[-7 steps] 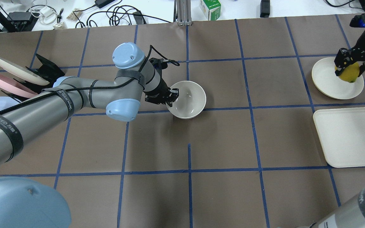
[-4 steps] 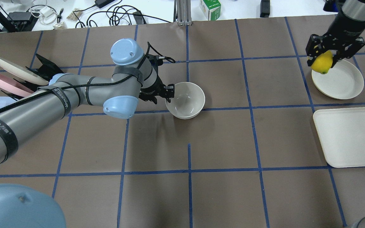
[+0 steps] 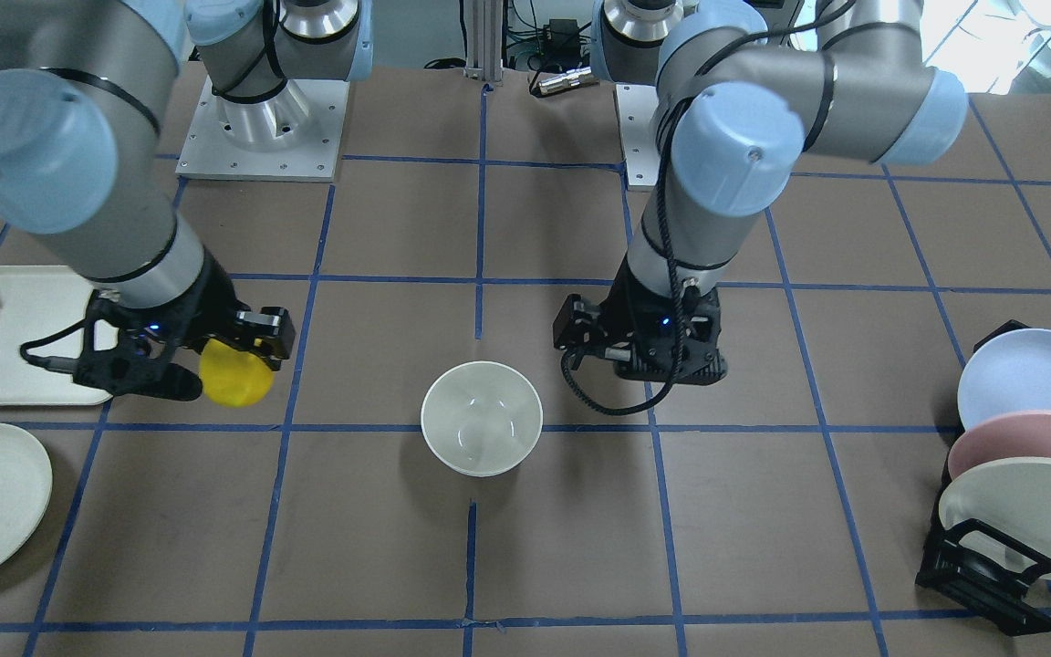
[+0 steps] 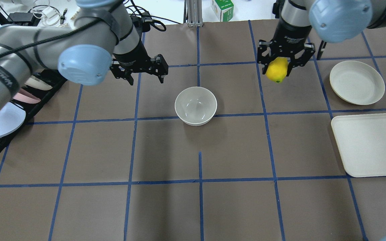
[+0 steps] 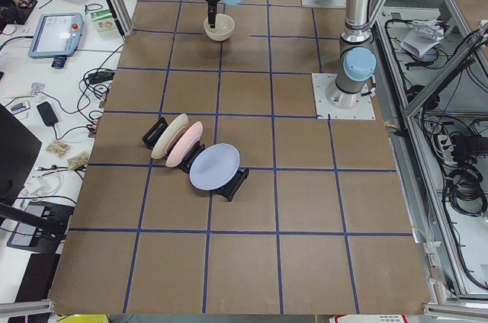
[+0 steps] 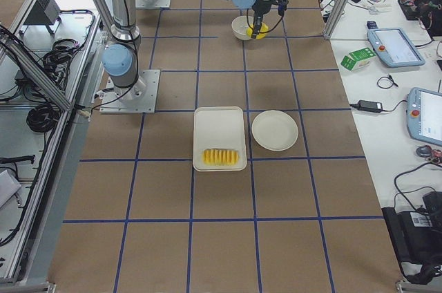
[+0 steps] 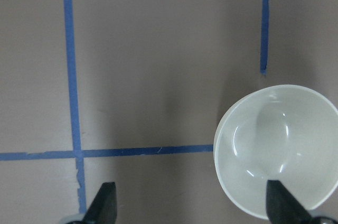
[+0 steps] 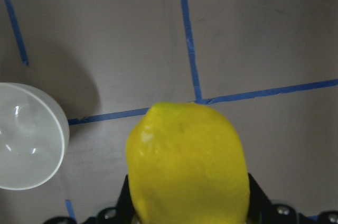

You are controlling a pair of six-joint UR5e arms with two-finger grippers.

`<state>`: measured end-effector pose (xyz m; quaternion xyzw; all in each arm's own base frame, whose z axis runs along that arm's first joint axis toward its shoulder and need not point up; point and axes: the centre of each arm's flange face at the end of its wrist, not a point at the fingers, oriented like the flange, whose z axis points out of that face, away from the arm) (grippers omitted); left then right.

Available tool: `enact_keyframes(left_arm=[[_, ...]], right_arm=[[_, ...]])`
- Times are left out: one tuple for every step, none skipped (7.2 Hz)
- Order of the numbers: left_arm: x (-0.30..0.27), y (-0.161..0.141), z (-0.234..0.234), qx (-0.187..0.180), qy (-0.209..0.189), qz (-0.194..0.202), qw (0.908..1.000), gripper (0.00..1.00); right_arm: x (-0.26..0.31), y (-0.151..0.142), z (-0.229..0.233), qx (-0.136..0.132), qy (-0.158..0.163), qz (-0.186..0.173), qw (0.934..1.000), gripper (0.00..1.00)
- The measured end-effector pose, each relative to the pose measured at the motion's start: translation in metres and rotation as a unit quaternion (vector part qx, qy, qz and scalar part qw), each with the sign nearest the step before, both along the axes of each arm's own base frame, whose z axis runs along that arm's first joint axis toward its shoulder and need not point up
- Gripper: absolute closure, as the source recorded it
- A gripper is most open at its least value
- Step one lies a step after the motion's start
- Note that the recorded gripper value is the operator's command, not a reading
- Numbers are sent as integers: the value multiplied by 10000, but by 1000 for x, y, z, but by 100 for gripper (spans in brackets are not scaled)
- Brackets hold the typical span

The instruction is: Place bowl and put lemon in it

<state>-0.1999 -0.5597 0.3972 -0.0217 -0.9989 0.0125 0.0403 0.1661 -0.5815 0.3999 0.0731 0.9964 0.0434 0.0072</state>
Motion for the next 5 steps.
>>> enact_keyframes(left_arm=[[21, 11, 29, 37, -18, -70, 10000, 0], [40, 24, 55, 80, -28, -36, 10000, 0], [54, 36, 74, 152, -32, 24, 9999, 0], [60, 47, 85, 191, -43, 51, 9998, 0], [63, 54, 92, 174, -80, 55, 9998, 0]], right_arm=[[25, 4, -9, 35, -8, 9, 10000, 100], [48, 5, -20, 67, -70, 66, 9999, 100], [74, 5, -33, 38, -149, 59, 9999, 100], [100, 5, -48, -1, -178, 18, 9998, 100], [125, 7, -65, -7, -183, 54, 9998, 100]])
